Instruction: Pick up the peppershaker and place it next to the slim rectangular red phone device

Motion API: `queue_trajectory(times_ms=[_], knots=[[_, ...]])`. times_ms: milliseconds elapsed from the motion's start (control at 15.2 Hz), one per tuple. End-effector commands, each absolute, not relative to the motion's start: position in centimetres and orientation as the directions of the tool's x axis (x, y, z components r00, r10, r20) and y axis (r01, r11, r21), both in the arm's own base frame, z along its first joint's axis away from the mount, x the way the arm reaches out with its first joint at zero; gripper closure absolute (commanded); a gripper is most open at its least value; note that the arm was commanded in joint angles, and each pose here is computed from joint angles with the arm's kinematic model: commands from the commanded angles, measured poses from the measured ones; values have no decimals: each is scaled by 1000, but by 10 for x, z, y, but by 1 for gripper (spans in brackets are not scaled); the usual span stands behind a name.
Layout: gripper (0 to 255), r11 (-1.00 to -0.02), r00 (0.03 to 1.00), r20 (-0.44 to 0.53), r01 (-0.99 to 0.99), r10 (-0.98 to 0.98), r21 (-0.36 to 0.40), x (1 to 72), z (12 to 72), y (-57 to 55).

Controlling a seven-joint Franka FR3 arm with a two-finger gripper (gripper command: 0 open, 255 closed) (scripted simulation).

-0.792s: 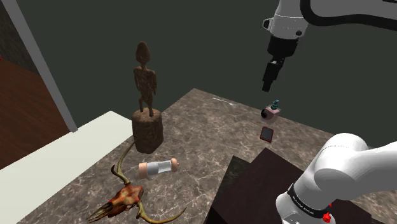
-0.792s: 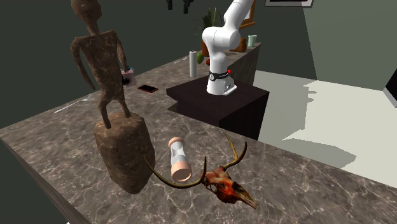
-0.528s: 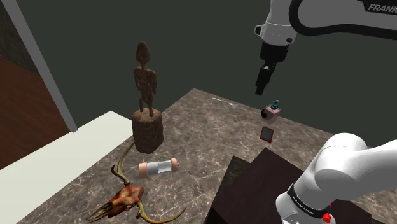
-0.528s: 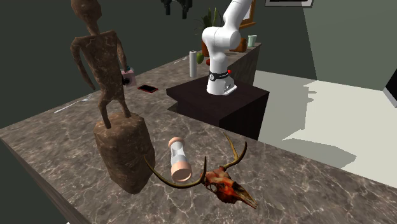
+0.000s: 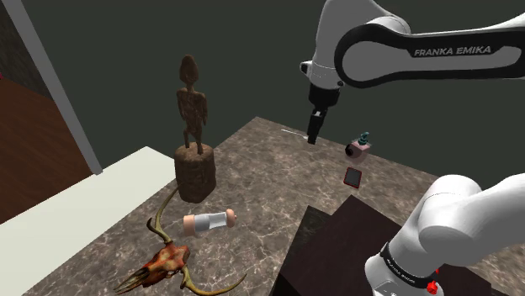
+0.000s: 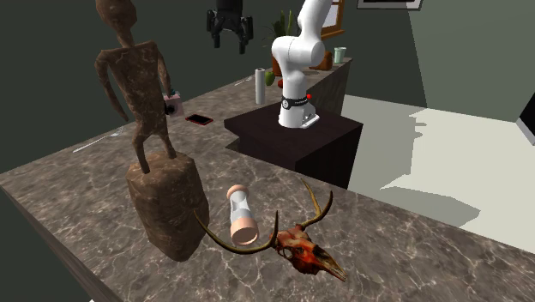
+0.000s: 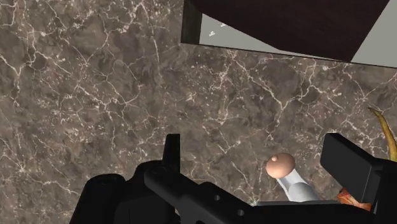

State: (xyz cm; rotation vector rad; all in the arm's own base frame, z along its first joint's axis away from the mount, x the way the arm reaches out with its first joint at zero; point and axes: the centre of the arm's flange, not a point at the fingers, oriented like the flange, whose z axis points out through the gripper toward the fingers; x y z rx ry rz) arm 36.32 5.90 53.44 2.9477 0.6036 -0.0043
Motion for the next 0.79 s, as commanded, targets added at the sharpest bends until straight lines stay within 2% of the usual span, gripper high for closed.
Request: queue_trajectory(times_ms=[0, 726], knots=[[0, -893, 902, -27, 430, 431, 129, 376, 512, 71], [0, -773, 781, -23, 621, 624, 128, 442, 406, 138]])
